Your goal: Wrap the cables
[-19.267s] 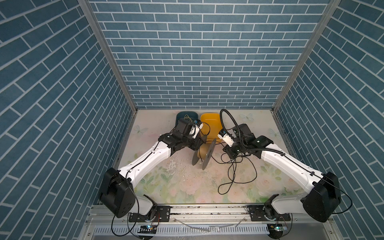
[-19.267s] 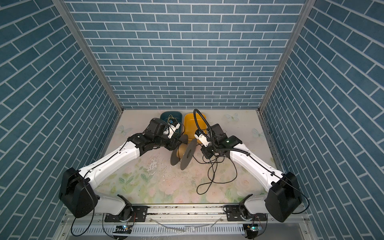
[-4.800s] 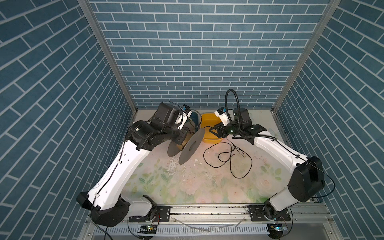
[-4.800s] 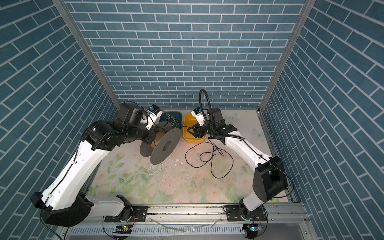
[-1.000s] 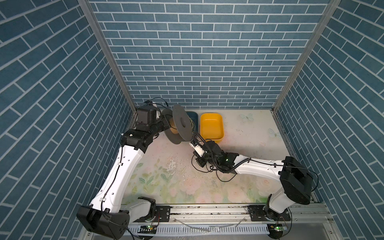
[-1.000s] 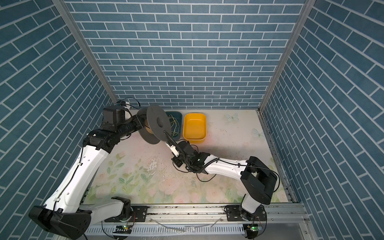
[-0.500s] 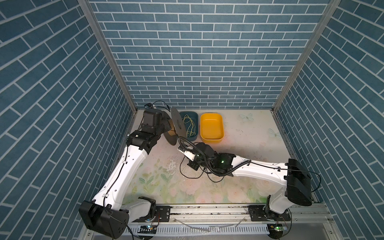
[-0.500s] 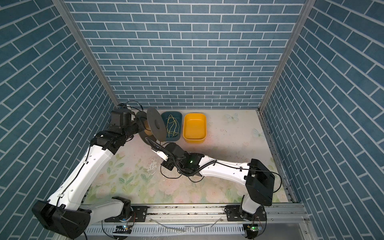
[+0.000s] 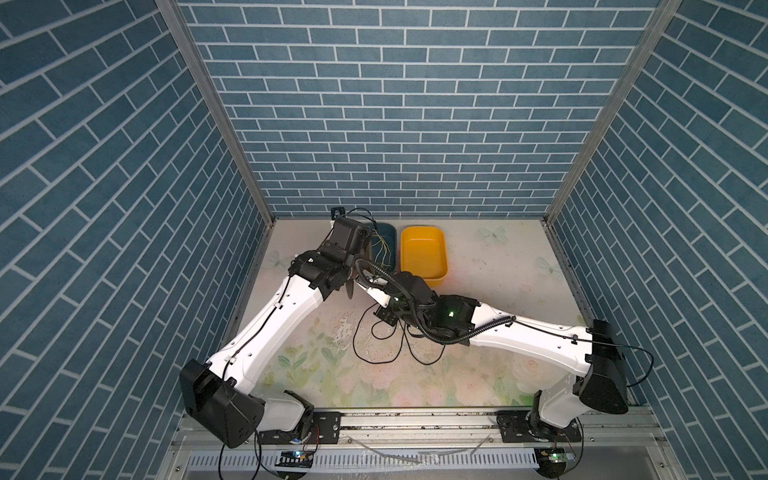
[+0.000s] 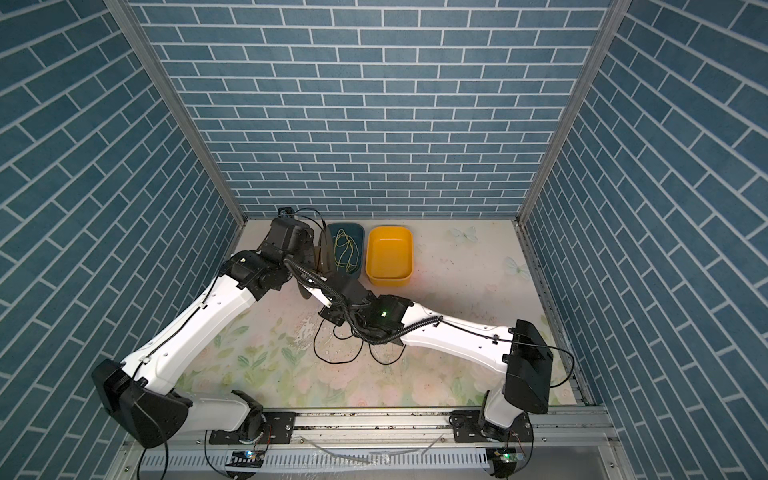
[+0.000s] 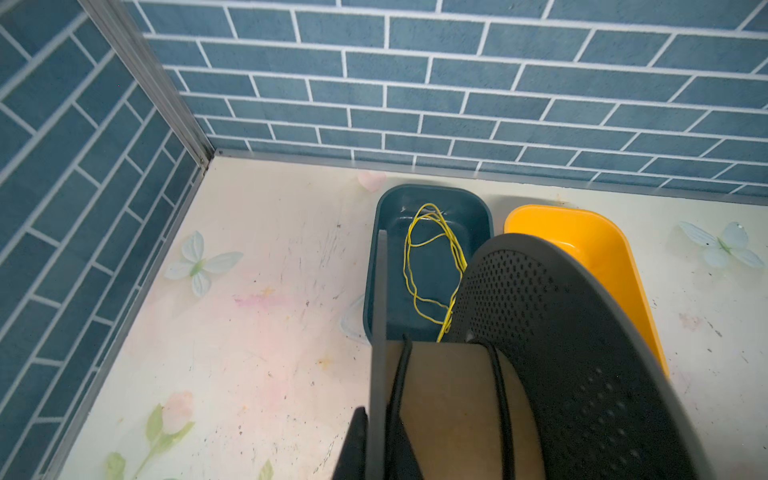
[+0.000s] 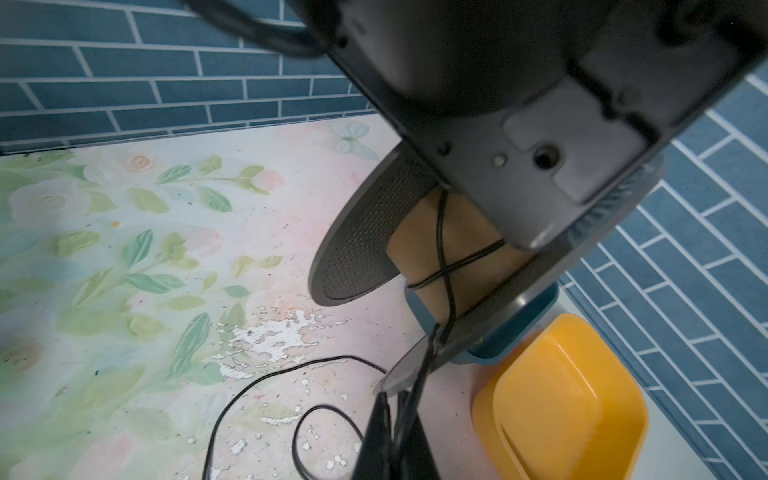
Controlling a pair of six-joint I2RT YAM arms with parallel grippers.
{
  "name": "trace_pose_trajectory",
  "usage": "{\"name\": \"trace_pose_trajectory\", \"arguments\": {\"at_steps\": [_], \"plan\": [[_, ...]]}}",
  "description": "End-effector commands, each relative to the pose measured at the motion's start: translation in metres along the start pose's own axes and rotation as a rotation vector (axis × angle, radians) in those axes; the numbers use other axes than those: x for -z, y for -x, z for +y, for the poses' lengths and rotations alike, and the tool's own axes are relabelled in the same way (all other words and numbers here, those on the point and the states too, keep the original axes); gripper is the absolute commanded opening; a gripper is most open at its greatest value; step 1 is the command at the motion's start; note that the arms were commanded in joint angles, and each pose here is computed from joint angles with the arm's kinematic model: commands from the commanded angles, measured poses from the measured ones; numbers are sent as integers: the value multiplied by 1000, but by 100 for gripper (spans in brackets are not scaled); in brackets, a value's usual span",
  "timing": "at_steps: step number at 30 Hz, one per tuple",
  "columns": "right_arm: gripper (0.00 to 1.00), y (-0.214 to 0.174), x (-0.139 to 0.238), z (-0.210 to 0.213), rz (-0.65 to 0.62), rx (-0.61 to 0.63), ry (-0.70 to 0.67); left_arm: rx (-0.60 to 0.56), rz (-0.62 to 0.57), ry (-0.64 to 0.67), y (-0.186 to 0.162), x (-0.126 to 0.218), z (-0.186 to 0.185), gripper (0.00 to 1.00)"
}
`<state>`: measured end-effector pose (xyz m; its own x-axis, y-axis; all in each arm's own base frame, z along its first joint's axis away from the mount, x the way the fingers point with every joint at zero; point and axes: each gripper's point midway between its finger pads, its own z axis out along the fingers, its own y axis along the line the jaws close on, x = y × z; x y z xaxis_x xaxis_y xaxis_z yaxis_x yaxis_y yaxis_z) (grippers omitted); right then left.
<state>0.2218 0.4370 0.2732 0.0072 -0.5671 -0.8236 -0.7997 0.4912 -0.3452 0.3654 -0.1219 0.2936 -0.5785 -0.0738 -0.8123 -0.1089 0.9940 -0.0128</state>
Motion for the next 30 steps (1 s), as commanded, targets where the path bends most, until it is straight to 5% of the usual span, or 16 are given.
{"name": "trace_pose_trajectory", "arguments": {"at_steps": [1,16,30], "plan": [[0,34,24,-40,-70,-26,-115,-54,-46,94,14,8,12,0],[0,20,24,-114,-81,-184,-321,-208,138,-60,-14,12,-15,0],[0,14,12,-123,-148,-260,-181,-268,223,-172,-32,24,-27,0]]}}
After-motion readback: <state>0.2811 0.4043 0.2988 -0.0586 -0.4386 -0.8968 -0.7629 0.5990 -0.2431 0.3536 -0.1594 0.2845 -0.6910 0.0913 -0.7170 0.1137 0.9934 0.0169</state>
